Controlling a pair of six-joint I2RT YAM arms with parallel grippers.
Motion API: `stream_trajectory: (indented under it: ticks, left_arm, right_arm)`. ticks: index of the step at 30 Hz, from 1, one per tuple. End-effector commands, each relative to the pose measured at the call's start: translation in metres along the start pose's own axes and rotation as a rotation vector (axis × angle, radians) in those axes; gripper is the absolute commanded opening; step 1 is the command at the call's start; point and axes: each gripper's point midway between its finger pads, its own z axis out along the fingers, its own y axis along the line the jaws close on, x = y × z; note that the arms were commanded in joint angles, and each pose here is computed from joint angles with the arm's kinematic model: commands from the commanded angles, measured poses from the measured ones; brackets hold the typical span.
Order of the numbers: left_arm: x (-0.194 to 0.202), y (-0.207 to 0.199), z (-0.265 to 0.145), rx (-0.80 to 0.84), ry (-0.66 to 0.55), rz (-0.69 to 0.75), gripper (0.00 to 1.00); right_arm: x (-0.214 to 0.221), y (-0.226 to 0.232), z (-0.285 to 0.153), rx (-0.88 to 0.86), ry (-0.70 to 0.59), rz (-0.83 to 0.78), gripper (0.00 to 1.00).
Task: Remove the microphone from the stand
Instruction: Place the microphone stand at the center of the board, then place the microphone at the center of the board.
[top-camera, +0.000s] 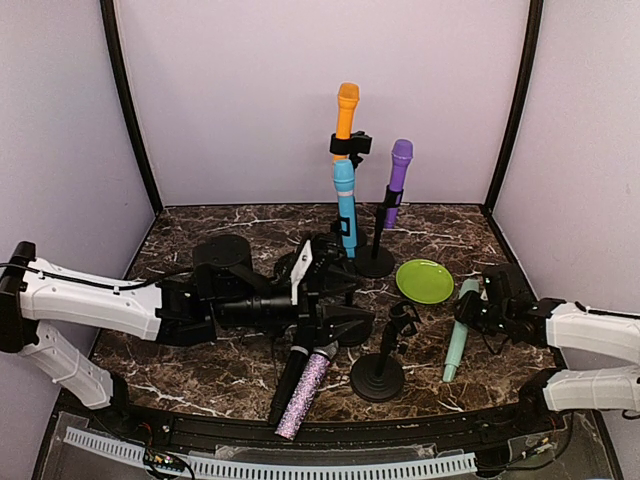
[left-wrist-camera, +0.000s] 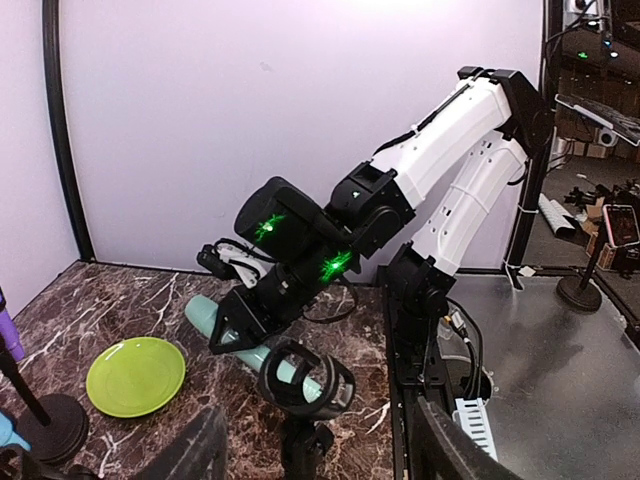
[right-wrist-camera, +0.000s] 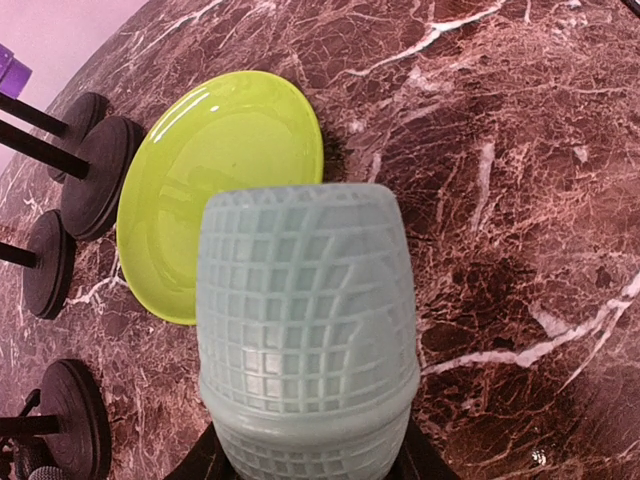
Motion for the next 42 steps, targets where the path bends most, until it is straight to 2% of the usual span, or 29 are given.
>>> stream_trajectory:
  ticks: [1, 3, 6, 12, 15, 20, 25, 29, 36, 41, 42]
  left_arm:
    - [-0.007, 0.012, -0.006, -0.072, 0.147, 0.025, 0.67]
    - [-0.024, 0.022, -0.007, -0.093, 0.157, 0.034, 0.69]
    - [-0.027, 0.037, -0.011, -0.096, 0.189, 0.005, 0.7]
    - [-0.05, 0.087, -0.018, -0.176, 0.143, -0.095, 0.7]
    - [-0.061, 0.098, -0.016, -0.202, 0.118, -0.094, 0.7]
    - [-0.061, 0.116, -0.015, -0.248, 0.095, -0.134, 0.7]
    - [-0.063, 0.126, -0.013, -0.283, 0.098, -0.116, 0.7]
    - [-0.068, 0.136, -0.015, -0.332, 0.086, -0.087, 0.7]
    - [-0.077, 0.164, -0.022, -0.418, 0.066, -0.095, 0.71]
    - [-0.084, 0.2, -0.028, -0.48, 0.033, -0.188, 0.71]
    - [-0.074, 0.208, -0.025, -0.498, 0.057, -0.205, 0.71]
  right_arm:
    - [-0.009, 0.004, 0.004, -0.026, -0.049, 0.042, 0.15]
    - [-0.007, 0.003, 0.006, -0.021, -0.045, 0.041, 0.16]
    - [-0.006, 0.002, 0.008, -0.013, -0.041, 0.046, 0.19]
    - [-0.002, 0.0, 0.012, -0.002, -0.023, 0.05, 0.27]
    - [-0.006, 0.005, 0.013, -0.021, -0.038, 0.058, 0.32]
    - [-0.007, 0.007, 0.015, -0.027, -0.038, 0.058, 0.42]
    - [-0.004, 0.003, 0.017, -0.014, -0.033, 0.057, 0.48]
    - [-0.003, 0.002, 0.018, -0.015, -0.037, 0.057, 0.6]
    - [-0.006, 0.003, 0.016, -0.015, -0.05, 0.047, 0.65]
    - [-0.015, 0.009, 0.01, -0.04, -0.081, 0.053, 0.67]
    - [-0.017, 0.01, 0.008, -0.046, -0.089, 0.054, 0.67]
